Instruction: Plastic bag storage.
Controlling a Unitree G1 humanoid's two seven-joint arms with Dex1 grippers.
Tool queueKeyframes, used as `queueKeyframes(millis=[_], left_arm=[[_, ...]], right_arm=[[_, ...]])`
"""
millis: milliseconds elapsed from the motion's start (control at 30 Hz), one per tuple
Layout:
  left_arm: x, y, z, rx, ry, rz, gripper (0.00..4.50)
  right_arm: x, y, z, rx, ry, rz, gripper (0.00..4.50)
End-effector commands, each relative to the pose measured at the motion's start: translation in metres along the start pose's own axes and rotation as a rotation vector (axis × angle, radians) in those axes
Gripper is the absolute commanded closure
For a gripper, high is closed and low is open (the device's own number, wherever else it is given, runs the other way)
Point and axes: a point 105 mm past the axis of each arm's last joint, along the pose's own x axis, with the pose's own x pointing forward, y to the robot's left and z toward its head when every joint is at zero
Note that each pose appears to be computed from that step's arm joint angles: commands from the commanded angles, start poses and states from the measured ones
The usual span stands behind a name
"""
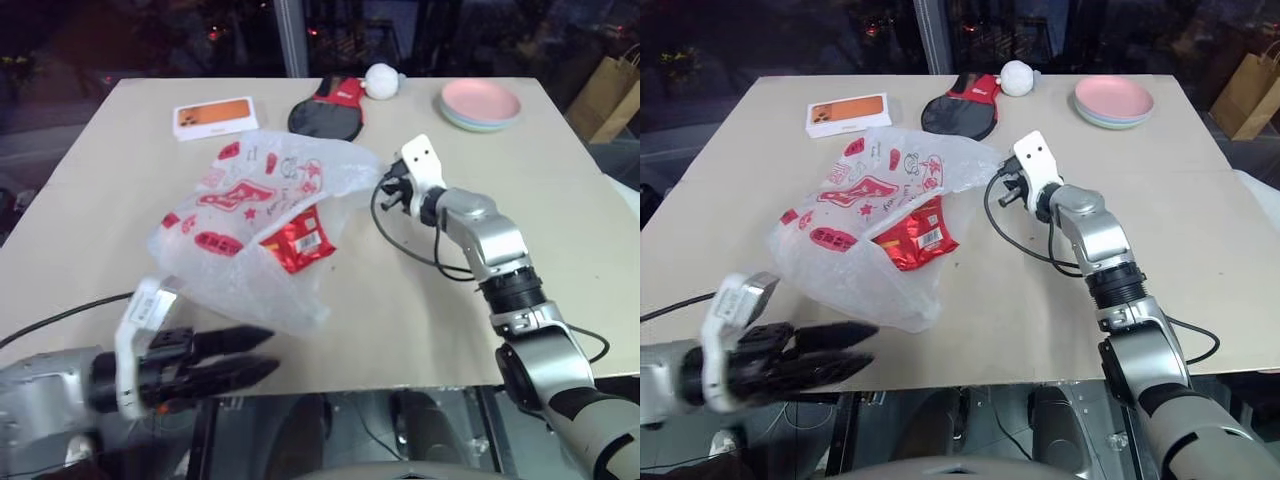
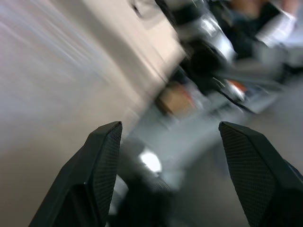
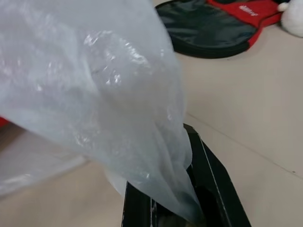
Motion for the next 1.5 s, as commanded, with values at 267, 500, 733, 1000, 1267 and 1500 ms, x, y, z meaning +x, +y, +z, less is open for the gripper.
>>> queueKeyframes(millis=[267,500,733,1000,1267,1500], left_arm=[[0.055,0.042,-0.004,0.366,0.029,0.255,1.13],[0.079,0.063,-0.011,0.431,0.072,0.307,1.13],[0.091,0.068,-0.024,0.397,0.168,0.243,3.38],[0.065,0.034,0.036,0.138,-0.285,-0.031,4.41],[-0.026,0.014,0.163,-0.009,-0.713,-0.273,4.41],[-0.078,0.022,0.286,0.072,-1.131,-0.179,4.41]], right_arm=[[-0.007,-0.001,0.02,-0.031,-0.052,0.001,4.5],[-0.011,-0.004,0.019,-0.034,-0.037,-0.008,4.5],[-0.012,-0.005,0.019,-0.036,-0.03,-0.013,4.5],[-0.015,-0.01,0.025,-0.028,-0.048,-0.025,4.5],[-0.039,-0.039,0.093,0.185,-0.244,-0.015,4.5],[-0.082,-0.084,0.173,0.298,-0.402,-0.066,4.5]])
